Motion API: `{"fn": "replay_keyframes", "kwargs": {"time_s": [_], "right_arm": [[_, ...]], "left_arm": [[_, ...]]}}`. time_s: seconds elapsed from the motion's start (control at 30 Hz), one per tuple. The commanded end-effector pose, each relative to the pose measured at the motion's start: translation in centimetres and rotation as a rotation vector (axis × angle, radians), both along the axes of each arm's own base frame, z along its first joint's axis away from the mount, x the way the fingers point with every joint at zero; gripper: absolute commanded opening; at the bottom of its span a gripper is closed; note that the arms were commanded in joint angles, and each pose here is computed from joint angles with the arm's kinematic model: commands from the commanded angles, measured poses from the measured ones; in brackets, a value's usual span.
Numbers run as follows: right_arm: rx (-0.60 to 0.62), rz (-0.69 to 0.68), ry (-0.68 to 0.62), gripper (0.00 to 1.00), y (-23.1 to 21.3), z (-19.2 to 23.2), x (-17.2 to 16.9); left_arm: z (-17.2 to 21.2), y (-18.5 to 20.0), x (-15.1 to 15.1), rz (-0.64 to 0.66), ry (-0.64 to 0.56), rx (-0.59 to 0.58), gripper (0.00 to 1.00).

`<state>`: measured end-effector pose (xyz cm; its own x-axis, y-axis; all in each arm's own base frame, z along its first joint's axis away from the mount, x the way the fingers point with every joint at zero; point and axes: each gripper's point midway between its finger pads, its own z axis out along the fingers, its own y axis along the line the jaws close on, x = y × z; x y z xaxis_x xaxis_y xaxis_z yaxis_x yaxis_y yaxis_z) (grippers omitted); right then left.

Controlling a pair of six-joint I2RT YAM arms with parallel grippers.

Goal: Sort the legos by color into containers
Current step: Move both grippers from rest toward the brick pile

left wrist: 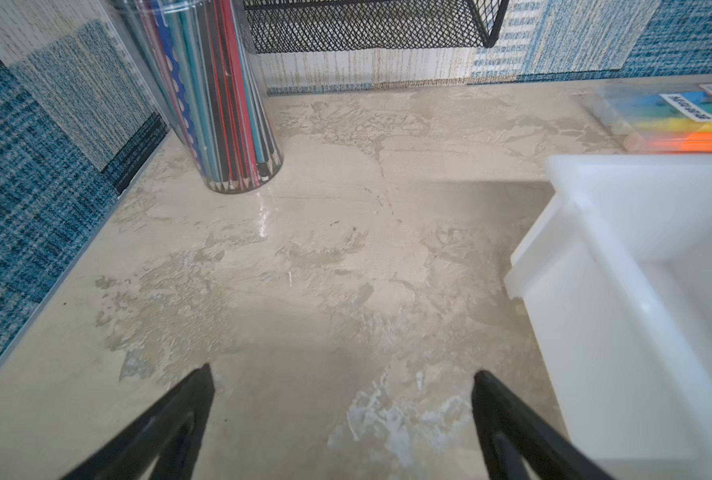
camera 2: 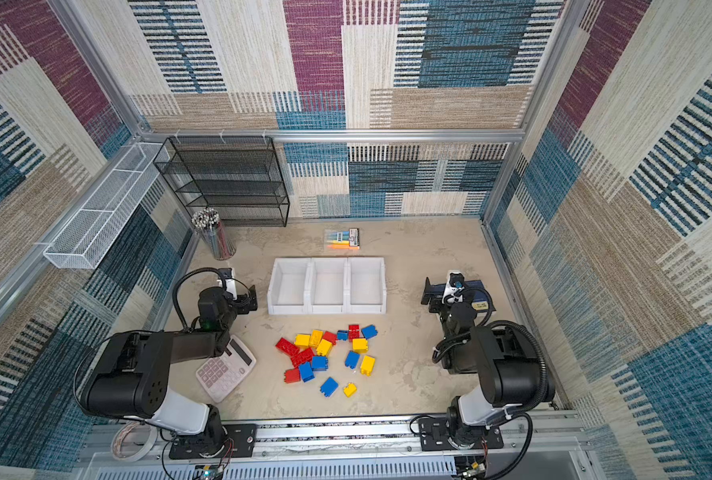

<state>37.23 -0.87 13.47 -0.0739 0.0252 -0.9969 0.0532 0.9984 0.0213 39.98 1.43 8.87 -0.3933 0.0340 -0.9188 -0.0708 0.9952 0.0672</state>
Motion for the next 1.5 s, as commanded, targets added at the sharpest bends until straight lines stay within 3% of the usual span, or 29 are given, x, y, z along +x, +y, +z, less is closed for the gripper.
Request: {"fn": "replay_keyframes", "kwargs": {"time_s": [0.0, 0.8, 0.9, 1.0, 1.1, 1.27, 1.47], "right_arm": [[0.011, 0.003, -0.030, 1.00, 0.1, 0.8, 0.3], [0.006, 0.006, -0.043, 1.00, 0.1, 1.0, -0.1], [-0.006, 0.033, -0.046, 1.00, 0.6, 1.9, 0.1], [0.058, 0.060, 0.116, 1.00, 1.3, 3.4, 2.7], [0.126, 0.119, 0.180, 1.00, 3.6, 5.9, 2.6], [0.211, 0.183, 0.362, 1.00, 8.7, 7.0, 0.3], [0.307, 0.254, 0.649, 1.00, 14.2, 3.2, -5.0]], "left_arm": [[0.5, -0.2, 0.3, -0.009, -0.021, -0.021, 0.98], [0.4, 0.0, 0.5, -0.006, -0.010, -0.035, 0.99], [1.5, 0.1, -0.2, 0.010, -0.058, -0.013, 0.99], [4.2, -0.9, -0.7, -0.021, -0.047, 0.014, 0.99], [6.1, -2.5, -1.6, -0.059, 0.052, -0.052, 0.98], [7.9, -5.6, -4.4, -0.093, 0.186, -0.166, 0.98], [6.8, -9.5, -7.7, -0.184, 0.280, -0.248, 0.99]]}}
